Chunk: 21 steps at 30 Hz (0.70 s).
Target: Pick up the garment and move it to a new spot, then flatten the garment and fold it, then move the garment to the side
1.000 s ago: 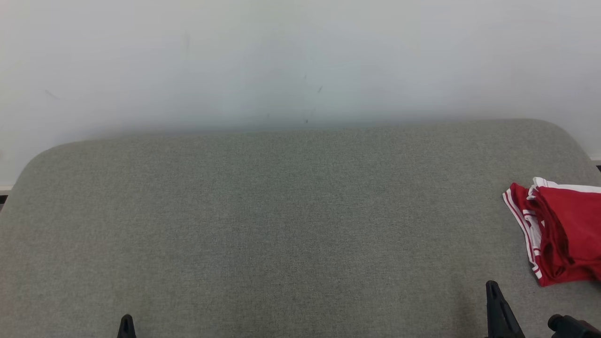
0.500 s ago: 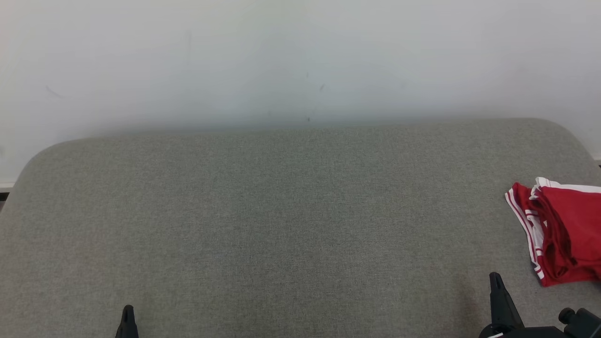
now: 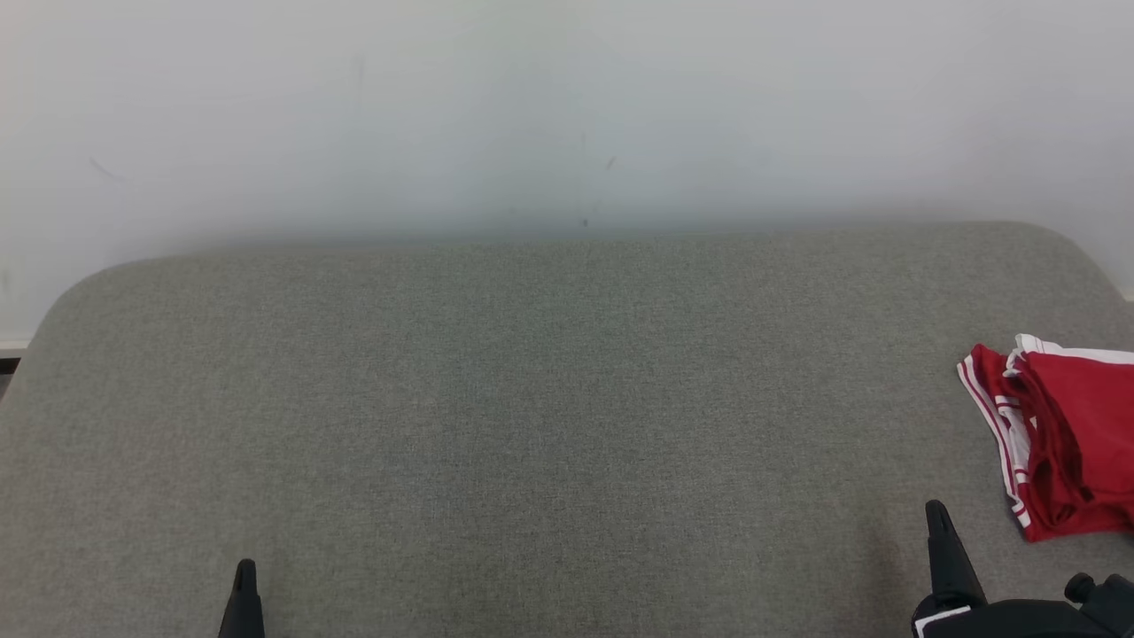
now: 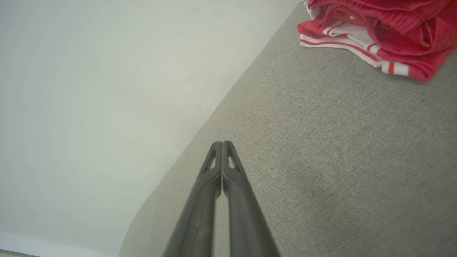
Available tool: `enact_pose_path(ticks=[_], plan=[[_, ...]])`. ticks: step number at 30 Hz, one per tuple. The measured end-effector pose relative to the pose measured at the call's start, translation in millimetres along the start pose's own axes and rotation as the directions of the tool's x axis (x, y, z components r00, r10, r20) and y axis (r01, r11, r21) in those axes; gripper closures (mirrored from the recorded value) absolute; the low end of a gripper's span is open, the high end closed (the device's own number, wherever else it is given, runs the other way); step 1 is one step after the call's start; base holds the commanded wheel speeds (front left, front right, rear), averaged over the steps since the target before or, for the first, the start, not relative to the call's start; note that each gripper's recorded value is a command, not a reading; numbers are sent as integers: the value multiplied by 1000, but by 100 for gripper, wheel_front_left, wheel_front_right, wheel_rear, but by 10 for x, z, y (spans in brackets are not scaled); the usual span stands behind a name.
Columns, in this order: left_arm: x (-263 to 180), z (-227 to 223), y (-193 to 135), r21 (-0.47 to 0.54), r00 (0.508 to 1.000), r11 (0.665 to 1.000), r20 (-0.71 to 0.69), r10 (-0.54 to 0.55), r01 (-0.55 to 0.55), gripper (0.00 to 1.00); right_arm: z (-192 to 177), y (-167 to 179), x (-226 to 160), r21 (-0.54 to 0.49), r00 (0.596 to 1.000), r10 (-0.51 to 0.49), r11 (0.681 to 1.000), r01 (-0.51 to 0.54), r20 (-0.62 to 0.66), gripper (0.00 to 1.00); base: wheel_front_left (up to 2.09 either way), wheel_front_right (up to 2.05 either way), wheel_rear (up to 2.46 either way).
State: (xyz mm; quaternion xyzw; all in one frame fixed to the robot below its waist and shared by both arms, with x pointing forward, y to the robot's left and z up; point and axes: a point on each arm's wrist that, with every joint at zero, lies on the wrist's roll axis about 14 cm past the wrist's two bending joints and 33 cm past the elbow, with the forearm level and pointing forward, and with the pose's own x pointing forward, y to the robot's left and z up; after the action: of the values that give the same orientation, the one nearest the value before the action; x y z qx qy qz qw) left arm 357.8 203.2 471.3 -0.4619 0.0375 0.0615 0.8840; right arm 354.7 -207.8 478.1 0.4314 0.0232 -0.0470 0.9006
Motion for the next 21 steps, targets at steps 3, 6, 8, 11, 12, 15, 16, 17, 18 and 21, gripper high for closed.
enact_pose_path(ticks=[3,6,8,11,12,15,16,17,18,21], plan=[[22,10,-30,-38,1000,999,0,-10,10,100,6,9,17,35,1000,1,999,-1,-1,100,0,0,0],[32,11,-37,-66,1000,998,-4,-12,12,100,11,21,32,73,1000,4,997,-3,-2,100,0,0,0],[41,10,-45,-87,1000,996,-7,-14,14,100,12,26,40,94,1000,5,996,-4,-3,100,0,0,0],[59,18,-64,-120,1000,993,-8,-20,19,100,19,38,57,131,1000,7,991,-7,-3,100,0,0,0],[63,20,-73,-128,1000,991,-8,-24,23,100,23,45,65,142,1000,9,990,-9,-4,100,0,0,0],[72,23,-81,-162,1000,986,-10,-28,26,100,29,54,78,172,1000,11,985,-11,-3,100,0,0,0],[75,24,-84,-171,1000,985,-10,-29,27,100,28,59,83,185,1000,13,983,-12,-5,100,0,0,0],[79,26,-88,-179,999,984,-11,-30,28,100,30,65,88,196,1000,15,981,-13,-5,100,0,0,0],[84,26,-93,-187,999,982,-12,-32,29,100,33,69,93,206,1000,16,978,-14,-4,100,0,0,0],[101,32,-112,-216,999,976,-14,-38,34,100,32,75,103,235,1000,18,972,-16,-7,100,0,0,0]])
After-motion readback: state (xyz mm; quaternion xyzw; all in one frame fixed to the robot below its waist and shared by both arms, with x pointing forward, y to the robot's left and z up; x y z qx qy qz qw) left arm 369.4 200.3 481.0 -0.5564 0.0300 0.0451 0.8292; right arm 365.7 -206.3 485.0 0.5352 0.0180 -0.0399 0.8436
